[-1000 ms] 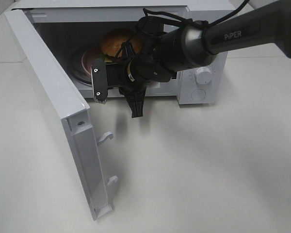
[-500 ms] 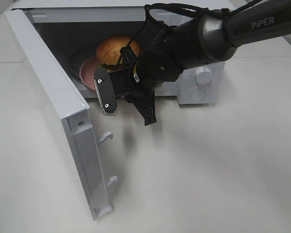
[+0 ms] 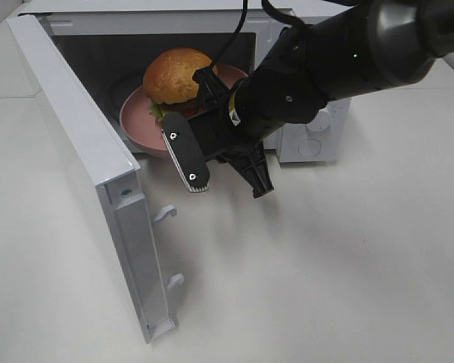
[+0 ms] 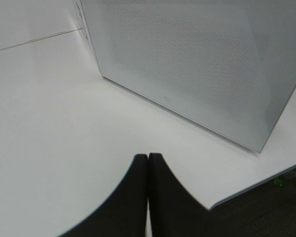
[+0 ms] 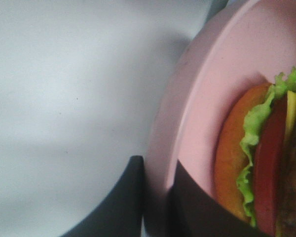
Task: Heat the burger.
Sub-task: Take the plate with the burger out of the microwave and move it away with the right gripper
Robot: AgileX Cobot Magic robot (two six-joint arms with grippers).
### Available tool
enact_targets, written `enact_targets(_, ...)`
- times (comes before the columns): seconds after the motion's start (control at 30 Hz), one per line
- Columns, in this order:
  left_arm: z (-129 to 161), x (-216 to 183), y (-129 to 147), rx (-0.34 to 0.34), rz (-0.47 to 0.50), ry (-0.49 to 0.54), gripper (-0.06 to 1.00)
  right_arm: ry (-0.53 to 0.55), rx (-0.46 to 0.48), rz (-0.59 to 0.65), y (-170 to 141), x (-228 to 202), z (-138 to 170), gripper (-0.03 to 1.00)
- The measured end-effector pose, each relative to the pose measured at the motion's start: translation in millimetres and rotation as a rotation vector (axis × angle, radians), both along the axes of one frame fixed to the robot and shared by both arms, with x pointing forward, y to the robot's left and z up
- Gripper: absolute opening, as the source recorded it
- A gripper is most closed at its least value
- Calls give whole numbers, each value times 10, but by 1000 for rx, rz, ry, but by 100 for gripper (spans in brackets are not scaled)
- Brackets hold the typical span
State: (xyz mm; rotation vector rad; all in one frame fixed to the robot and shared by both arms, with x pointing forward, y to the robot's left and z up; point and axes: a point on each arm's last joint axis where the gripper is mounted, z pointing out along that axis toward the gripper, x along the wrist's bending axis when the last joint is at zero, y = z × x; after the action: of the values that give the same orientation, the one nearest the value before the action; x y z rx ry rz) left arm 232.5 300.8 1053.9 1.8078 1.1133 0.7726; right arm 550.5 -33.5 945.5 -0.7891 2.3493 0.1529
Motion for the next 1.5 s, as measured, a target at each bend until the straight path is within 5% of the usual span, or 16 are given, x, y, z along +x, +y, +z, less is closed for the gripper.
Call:
enact_targets(1.07,0,0,0,0,0,0,0,33,-98,59,-932,-1016,165,10)
enact_targets(1.5,0,-1,-2,-2,-2,1,0,105,-85,-63,-1378,-1481,75,10)
